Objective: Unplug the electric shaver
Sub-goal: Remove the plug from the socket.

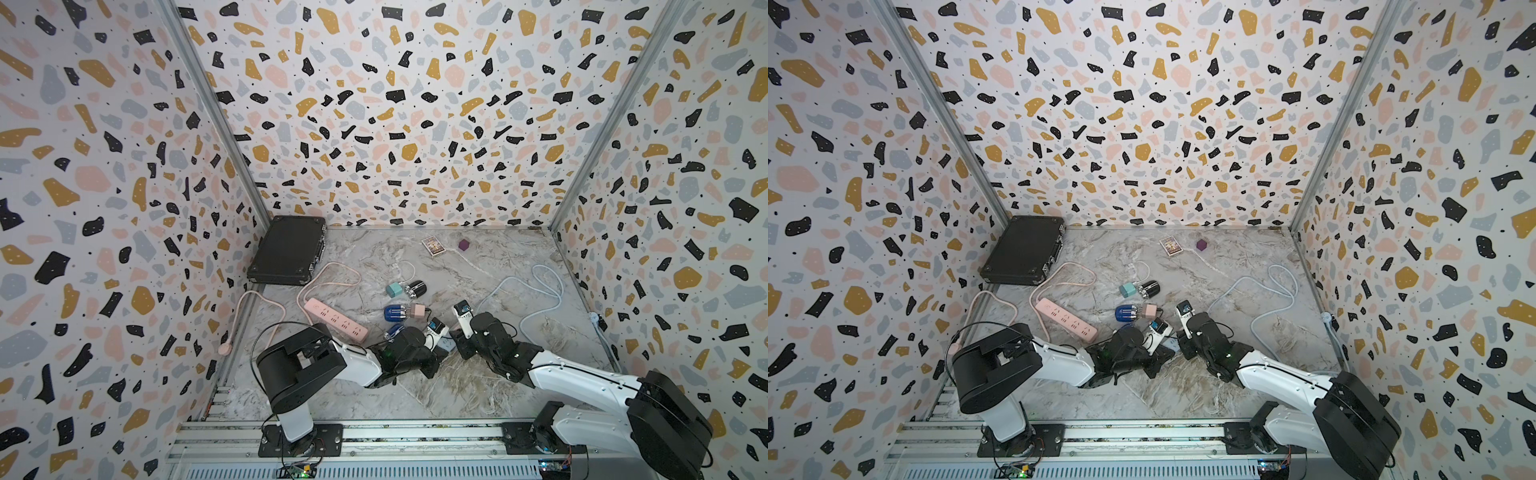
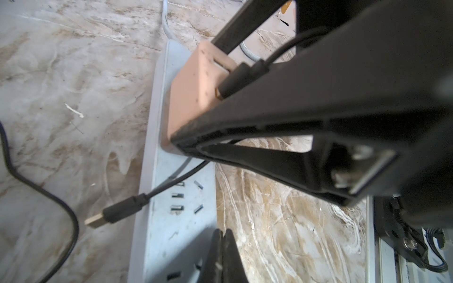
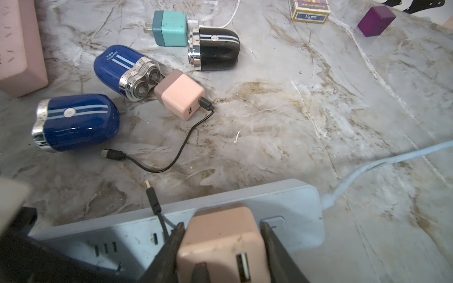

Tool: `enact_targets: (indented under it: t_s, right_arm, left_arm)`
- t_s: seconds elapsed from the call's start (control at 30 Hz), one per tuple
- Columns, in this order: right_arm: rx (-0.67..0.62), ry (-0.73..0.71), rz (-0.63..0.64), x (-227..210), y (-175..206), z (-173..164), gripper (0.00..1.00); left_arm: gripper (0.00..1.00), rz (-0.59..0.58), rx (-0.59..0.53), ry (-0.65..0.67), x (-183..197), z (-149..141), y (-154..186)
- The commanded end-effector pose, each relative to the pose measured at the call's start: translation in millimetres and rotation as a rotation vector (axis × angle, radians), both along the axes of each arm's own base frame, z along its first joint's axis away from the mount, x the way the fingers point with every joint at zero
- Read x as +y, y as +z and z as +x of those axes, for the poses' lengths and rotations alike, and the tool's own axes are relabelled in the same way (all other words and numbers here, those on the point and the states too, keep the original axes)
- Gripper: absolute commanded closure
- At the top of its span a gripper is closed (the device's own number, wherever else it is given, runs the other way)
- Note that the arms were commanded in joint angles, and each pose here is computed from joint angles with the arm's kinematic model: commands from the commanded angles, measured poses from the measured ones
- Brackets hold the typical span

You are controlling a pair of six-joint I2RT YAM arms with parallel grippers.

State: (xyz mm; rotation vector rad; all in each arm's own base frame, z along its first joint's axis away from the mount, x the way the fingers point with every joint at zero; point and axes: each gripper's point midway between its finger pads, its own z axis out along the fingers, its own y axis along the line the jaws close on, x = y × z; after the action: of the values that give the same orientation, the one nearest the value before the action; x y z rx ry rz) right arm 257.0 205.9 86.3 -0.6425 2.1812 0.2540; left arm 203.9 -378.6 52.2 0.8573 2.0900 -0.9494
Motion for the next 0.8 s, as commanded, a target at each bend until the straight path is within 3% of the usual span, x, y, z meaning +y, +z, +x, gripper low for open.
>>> enact_targets:
  t_s: [0.0,0.33,0.77]
  right_arm:
    - [-0.037,-0.015,0.031,9.8,16.9,12.1,1.0]
    - [0.072,0.0,0.004,22.0,-24.0,12.3,1.0]
    - [0.085,0.018,0.024,27.2,-23.0,10.6,1.0]
  left_arm:
    - [1.0,0.185,0.069,0.063,35.4,-5.6,-47.3]
    - [1.0,0.158,-0.015,0.074,38.4,0.5,-21.0]
    - [1.0,0.258,-0.11,0.082,38.6,10.0,-24.5]
